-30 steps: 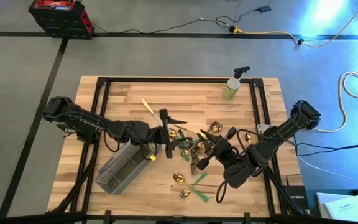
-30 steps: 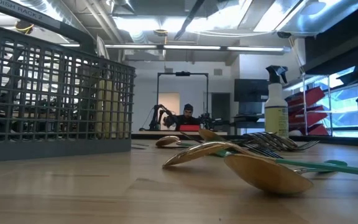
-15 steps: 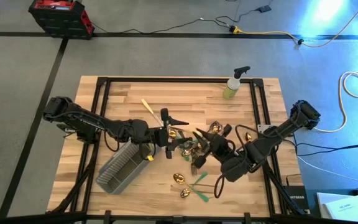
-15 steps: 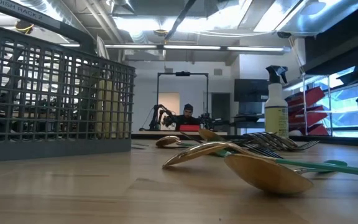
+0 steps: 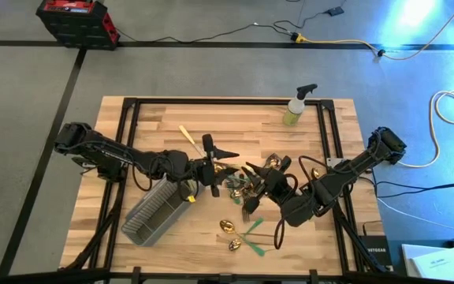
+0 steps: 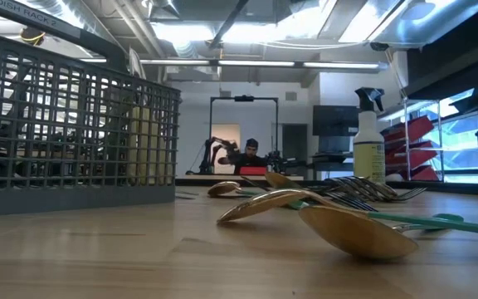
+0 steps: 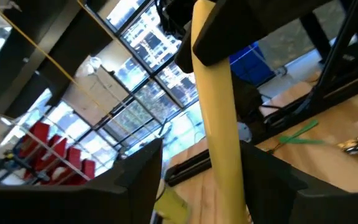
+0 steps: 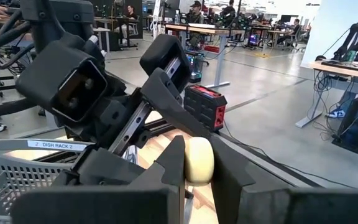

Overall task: Sort silverware
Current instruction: Put the table knife into the silverware tray

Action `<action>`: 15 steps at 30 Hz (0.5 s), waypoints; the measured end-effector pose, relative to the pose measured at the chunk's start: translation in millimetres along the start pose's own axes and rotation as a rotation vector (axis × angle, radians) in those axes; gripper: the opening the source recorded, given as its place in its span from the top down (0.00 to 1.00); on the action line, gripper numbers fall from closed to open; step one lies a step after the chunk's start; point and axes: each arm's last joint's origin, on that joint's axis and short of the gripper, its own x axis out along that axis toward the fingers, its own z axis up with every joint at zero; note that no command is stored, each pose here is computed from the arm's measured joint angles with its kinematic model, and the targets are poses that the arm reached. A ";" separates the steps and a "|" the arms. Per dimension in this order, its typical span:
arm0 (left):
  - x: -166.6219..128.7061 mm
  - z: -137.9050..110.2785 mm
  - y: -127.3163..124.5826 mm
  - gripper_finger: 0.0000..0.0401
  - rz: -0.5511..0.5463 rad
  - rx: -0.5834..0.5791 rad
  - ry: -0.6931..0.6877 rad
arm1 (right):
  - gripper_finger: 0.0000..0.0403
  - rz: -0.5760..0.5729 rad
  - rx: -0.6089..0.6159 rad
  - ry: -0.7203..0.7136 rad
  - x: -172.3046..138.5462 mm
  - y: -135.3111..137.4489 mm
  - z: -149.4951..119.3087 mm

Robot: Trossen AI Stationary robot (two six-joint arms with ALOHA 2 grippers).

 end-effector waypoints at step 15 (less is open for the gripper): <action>0.1 -1.0 -0.5 0.91 0.007 0.009 0.018 | 0.93 0.022 0.015 0.001 4.3 -0.2 2.7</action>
